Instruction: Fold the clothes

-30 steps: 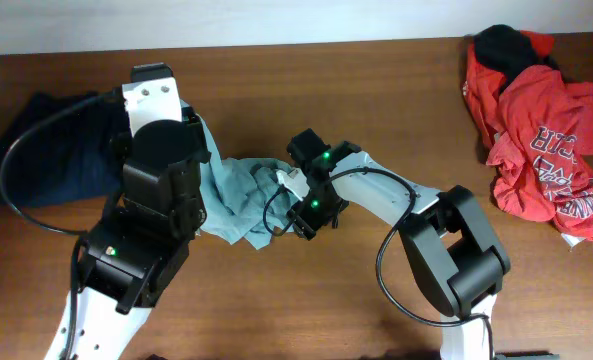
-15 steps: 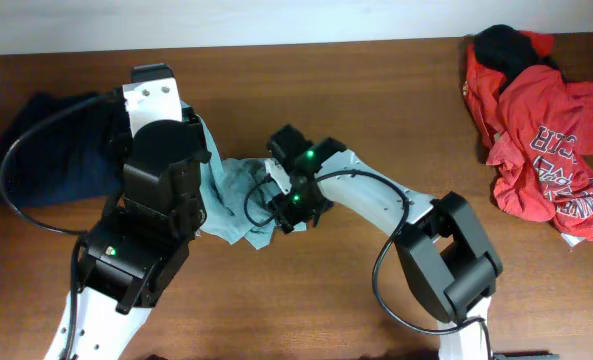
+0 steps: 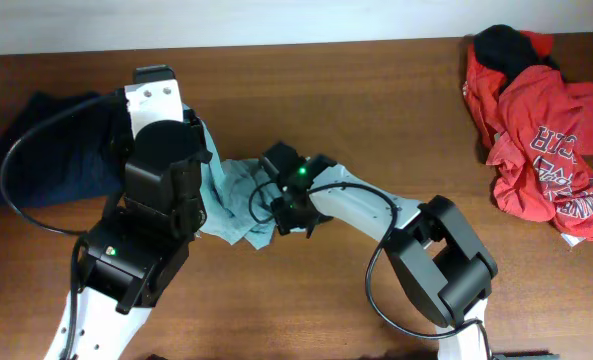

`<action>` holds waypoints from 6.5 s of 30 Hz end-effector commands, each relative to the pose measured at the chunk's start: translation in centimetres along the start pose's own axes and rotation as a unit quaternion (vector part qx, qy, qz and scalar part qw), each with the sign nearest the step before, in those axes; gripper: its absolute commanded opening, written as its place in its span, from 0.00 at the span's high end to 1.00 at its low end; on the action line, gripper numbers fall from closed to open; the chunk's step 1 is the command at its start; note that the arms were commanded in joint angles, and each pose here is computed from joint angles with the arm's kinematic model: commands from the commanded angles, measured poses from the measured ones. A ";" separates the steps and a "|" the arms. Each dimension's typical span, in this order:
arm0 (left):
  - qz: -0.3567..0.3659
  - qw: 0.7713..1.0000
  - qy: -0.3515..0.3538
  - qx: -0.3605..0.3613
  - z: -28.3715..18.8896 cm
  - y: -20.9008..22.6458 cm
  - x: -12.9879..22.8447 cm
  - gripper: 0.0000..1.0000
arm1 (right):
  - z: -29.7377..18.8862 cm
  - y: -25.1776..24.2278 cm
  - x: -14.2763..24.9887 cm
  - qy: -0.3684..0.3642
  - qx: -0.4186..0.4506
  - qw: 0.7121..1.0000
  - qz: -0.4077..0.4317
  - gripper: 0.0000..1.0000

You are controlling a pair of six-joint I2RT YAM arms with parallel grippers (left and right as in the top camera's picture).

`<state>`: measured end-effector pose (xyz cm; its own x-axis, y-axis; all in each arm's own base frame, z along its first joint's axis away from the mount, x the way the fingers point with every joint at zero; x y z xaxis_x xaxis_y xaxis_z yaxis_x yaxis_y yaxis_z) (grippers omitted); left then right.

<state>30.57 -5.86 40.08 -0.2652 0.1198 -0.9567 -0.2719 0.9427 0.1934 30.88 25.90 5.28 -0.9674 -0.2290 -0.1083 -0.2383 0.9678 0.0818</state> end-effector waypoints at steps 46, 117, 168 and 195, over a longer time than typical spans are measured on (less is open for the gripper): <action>-0.139 0.980 -0.141 0.028 -7.8 6.4 -6.1 0.99 | -43.2 -17.3 -1.5 -0.402 0.009 0.909 0.113 0.96; -0.042 0.969 -0.160 0.182 11.1 1.0 -12.9 0.99 | -47.2 -29.0 -11.6 -0.558 0.103 0.815 0.120 0.96; -0.018 0.846 0.465 0.262 2.8 0.2 12.7 0.99 | -27.2 -25.4 6.7 -0.020 -0.023 0.977 0.210 0.96; -0.002 0.784 0.568 0.253 -0.3 -0.2 18.9 0.99 | -22.7 -23.0 14.3 0.034 -0.032 0.973 0.227 0.96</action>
<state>26.16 -3.43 22.53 -0.9940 0.0315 -0.1049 0.0504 0.9817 -0.1835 20.78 -1.79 24.90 -0.9810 0.1941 0.0081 0.1927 0.9670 0.1664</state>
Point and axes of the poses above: each gripper's point midway between its finger pads, its own z axis out along the fingers, its own y axis along the line the jaws close on, x = y × z, the point moved 5 cm from there along -z, back along the fingers, and after that the axes turned 2 degrees about z, right-handed, at the moved point
